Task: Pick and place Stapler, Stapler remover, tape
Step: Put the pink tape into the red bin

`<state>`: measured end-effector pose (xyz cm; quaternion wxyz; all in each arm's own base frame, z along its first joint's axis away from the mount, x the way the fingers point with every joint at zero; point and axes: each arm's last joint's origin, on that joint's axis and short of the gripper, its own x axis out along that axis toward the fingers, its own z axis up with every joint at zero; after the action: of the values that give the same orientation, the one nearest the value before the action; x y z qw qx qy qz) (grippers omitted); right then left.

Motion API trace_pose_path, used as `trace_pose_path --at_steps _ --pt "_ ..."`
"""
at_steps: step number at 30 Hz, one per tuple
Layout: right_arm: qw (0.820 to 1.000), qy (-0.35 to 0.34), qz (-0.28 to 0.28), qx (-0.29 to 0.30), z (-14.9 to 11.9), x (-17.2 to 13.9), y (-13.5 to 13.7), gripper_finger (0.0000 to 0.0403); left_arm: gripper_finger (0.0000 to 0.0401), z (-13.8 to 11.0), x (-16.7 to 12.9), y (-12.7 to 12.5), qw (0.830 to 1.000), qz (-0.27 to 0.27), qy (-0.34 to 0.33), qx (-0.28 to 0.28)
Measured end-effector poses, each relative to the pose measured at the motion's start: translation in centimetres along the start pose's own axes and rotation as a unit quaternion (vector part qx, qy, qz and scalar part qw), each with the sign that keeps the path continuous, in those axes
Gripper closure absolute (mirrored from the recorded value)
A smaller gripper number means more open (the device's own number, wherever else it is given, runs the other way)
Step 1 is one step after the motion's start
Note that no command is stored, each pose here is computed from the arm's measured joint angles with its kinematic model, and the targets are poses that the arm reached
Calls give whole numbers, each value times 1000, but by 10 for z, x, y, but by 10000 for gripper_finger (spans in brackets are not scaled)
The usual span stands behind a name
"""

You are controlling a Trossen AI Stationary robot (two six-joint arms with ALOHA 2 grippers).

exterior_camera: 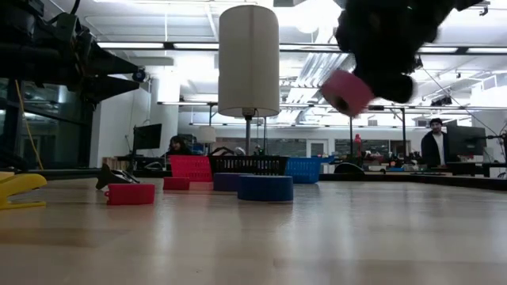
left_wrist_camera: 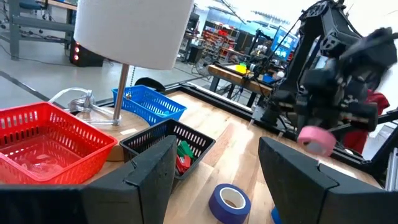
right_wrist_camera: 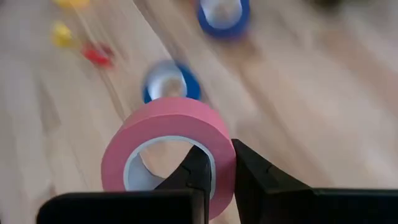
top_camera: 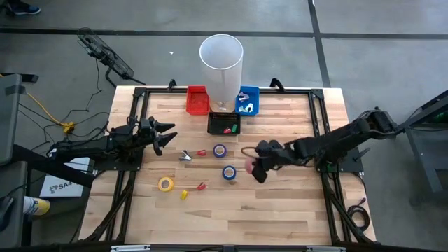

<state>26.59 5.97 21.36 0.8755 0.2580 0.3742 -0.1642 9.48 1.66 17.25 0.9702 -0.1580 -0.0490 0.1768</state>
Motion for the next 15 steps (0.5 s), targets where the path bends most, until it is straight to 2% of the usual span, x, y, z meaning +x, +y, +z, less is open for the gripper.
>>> trace_pose_path --at_steps 4,8,12,15 --pt "995 -82 36 -52 26 -3 -2 372 176 2 0 -1 1000 -4 -11 -3" --pt "983 -160 70 -62 54 -4 -7 372 176 4 0 -1 1000 -10 -18 -6" --pt "974 -201 93 -55 74 -5 -18 372 176 5 0 -1 1000 0 -27 -9" --pt "969 -212 109 -62 83 -5 -26 372 176 9 0 -2 997 -4 -47 -53"
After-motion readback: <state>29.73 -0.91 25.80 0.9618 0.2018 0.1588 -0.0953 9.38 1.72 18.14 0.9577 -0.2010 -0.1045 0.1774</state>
